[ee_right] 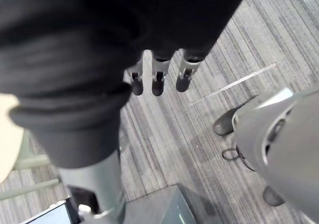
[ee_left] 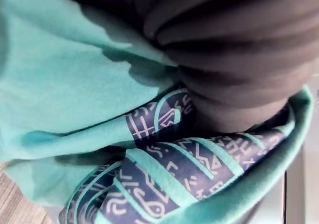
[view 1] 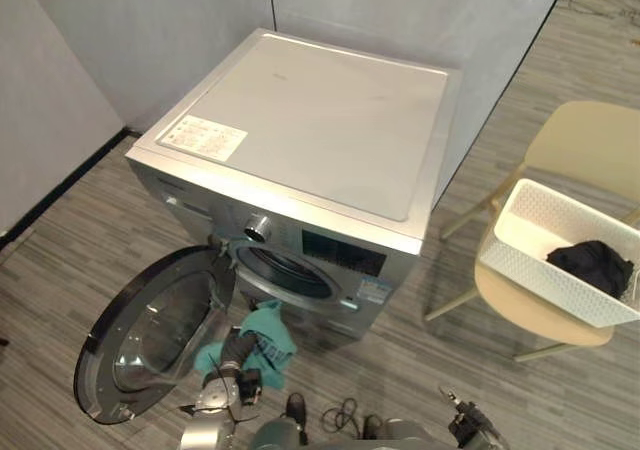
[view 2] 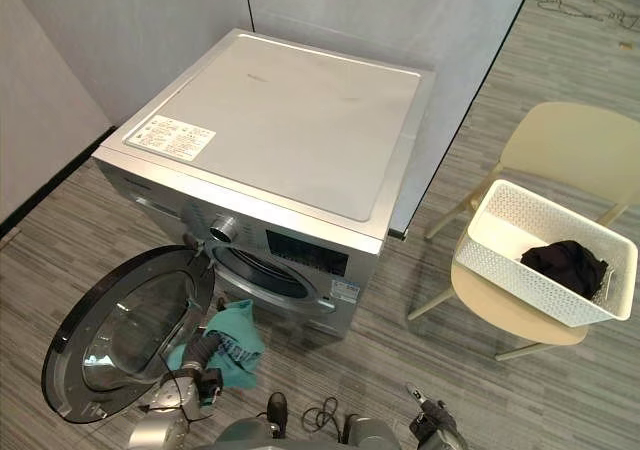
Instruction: Pick up the laundry basket with both hands and put the clothes into the washing machine.
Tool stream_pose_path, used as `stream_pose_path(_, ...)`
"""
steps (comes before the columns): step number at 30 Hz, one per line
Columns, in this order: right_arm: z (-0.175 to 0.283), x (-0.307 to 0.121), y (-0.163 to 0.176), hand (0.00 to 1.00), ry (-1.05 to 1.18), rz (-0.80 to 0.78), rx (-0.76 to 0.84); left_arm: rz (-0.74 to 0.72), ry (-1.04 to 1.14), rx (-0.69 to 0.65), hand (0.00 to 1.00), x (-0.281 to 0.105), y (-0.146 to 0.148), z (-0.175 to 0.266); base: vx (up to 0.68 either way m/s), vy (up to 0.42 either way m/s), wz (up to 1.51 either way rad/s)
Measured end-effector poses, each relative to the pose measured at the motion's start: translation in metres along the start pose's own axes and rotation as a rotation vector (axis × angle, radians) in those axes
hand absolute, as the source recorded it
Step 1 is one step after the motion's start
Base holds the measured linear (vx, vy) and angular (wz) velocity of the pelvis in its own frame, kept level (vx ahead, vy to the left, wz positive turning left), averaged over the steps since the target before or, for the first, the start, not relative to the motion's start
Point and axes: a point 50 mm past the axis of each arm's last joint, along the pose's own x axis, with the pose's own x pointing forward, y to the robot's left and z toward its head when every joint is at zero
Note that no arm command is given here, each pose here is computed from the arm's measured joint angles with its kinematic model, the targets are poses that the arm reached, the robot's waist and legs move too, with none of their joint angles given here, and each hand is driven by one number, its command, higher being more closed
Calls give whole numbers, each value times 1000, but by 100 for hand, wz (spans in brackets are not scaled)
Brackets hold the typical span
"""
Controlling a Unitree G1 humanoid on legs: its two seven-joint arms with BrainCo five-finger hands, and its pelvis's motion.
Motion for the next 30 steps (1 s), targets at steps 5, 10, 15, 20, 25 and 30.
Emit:
stream_pose_path(5, 9, -1, 6, 0, -44, 32, -5, -36, -61, -42, 100, 0, -13, 14, -47, -12, -39)
stream_pose_path(10, 11, -1, 13, 0, -54, 55, -26, -39, -69, -57, 100, -2, -16, 14, 18, 129, -44)
stream_pose_path(15, 10, -1, 6, 0, -53, 28, -45, -18, -11, -33, 100, -1, -9, 1, 140, 361, -46)
stream_pose_path(20, 6, -3, 36, 0, -52, 85, -111, 36, -32, 32, 100, 1, 9, 9, 63, 300, -26)
stream_pose_path(25, 35, -4, 62, 0, -160, 150, -161, 64, -93, 34, 100, 10, 10, 28, -104, 132, -29)
stream_pose_path(30, 60, -6, 64, 0, -261, 131, -173, 121, -166, -53, 100, 35, 4, 64, -120, 63, -6)
